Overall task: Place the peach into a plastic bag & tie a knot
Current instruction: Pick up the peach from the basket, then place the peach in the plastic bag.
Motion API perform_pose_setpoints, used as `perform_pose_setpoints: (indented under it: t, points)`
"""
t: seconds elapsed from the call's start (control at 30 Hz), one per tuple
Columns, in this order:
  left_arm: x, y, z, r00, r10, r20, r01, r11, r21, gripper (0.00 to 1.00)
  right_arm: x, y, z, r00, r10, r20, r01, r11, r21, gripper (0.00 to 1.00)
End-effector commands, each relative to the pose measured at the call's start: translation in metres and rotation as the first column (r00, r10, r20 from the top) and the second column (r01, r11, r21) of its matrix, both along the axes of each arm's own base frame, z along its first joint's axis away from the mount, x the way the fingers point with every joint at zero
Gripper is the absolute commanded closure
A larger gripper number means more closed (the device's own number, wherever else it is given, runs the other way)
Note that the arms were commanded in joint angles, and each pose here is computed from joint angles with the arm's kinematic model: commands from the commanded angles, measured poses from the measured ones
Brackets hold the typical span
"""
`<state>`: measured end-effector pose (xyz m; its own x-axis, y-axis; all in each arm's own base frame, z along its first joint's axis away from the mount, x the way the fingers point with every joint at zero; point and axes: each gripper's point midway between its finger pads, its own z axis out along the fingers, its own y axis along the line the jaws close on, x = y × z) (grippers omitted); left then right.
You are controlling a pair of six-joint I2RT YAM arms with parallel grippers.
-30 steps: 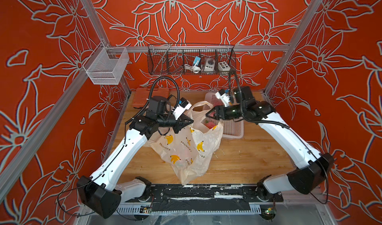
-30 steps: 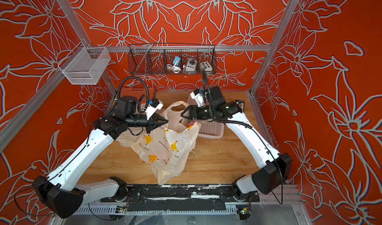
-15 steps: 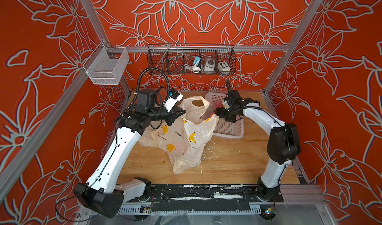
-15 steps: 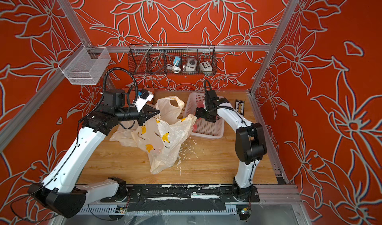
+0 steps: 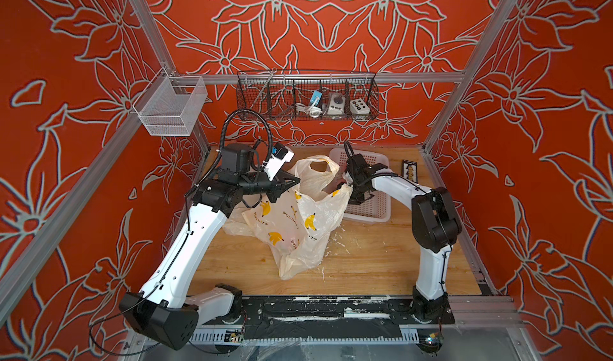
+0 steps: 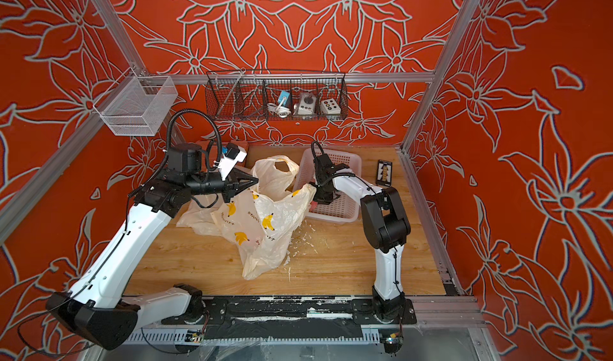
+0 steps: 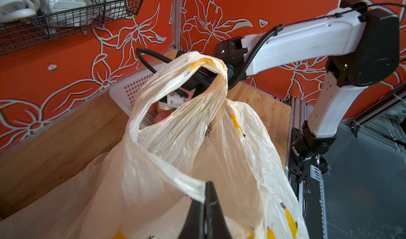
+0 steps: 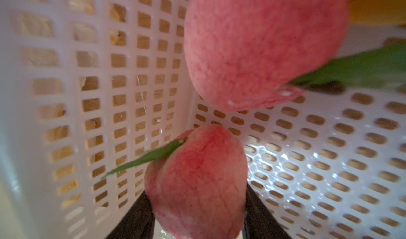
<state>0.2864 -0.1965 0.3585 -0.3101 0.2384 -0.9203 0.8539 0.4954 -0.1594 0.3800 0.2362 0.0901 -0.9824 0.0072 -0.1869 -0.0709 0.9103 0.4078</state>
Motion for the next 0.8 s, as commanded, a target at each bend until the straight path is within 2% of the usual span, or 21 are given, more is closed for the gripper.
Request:
perform_pose_setpoints:
  t: [0.0, 0.17, 0.27, 0.33, 0.47, 0.53, 0.63, 0.77]
  points:
    - [-0.009, -0.004, 0.006, 0.999, -0.040, 0.007, 0.040, 0.998, -0.043, 1.00, -0.004, -0.028, 0.080, 0.981, -0.007, 0.196, 0.015, 0.999, -0.041, 0.62]
    - [-0.013, -0.008, -0.005, 0.998, -0.059, -0.026, 0.057, 0.996, -0.063, 1.00, -0.048, -0.053, 0.174, 0.911, 0.047, 0.409, -0.047, 0.999, -0.008, 0.65]
    - [-0.011, -0.015, -0.009, 0.996, -0.075, -0.041, 0.072, 0.996, -0.059, 1.00, -0.083, -0.036, 0.214, 0.883, 0.119, 0.453, -0.171, 0.982, 0.076, 0.67]
    - [-0.009, -0.020, -0.012, 0.995, -0.085, -0.046, 0.083, 0.995, -0.053, 1.00, -0.103, -0.018, 0.227, 0.871, 0.164, 0.464, -0.235, 0.967, 0.099, 0.69]
    - [-0.006, -0.028, -0.014, 0.994, -0.097, -0.056, 0.095, 0.995, -0.041, 1.00, -0.137, 0.027, 0.242, 0.846, 0.243, 0.475, -0.370, 0.908, 0.195, 0.72]
    - [-0.007, -0.032, -0.016, 0.992, -0.113, -0.061, 0.111, 0.993, -0.037, 1.00, -0.138, 0.046, 0.243, 0.849, 0.248, 0.468, -0.394, 0.885, 0.247, 0.74]
    - [-0.010, -0.040, -0.017, 0.988, -0.138, -0.064, 0.136, 0.990, -0.037, 1.00, -0.122, 0.070, 0.238, 0.847, 0.256, 0.467, -0.411, 0.872, 0.267, 0.75]
    - [-0.013, -0.045, -0.012, 0.986, -0.156, -0.056, 0.153, 0.987, -0.057, 1.00, -0.095, 0.100, 0.196, 0.879, 0.276, 0.389, -0.397, 0.875, 0.276, 0.77]
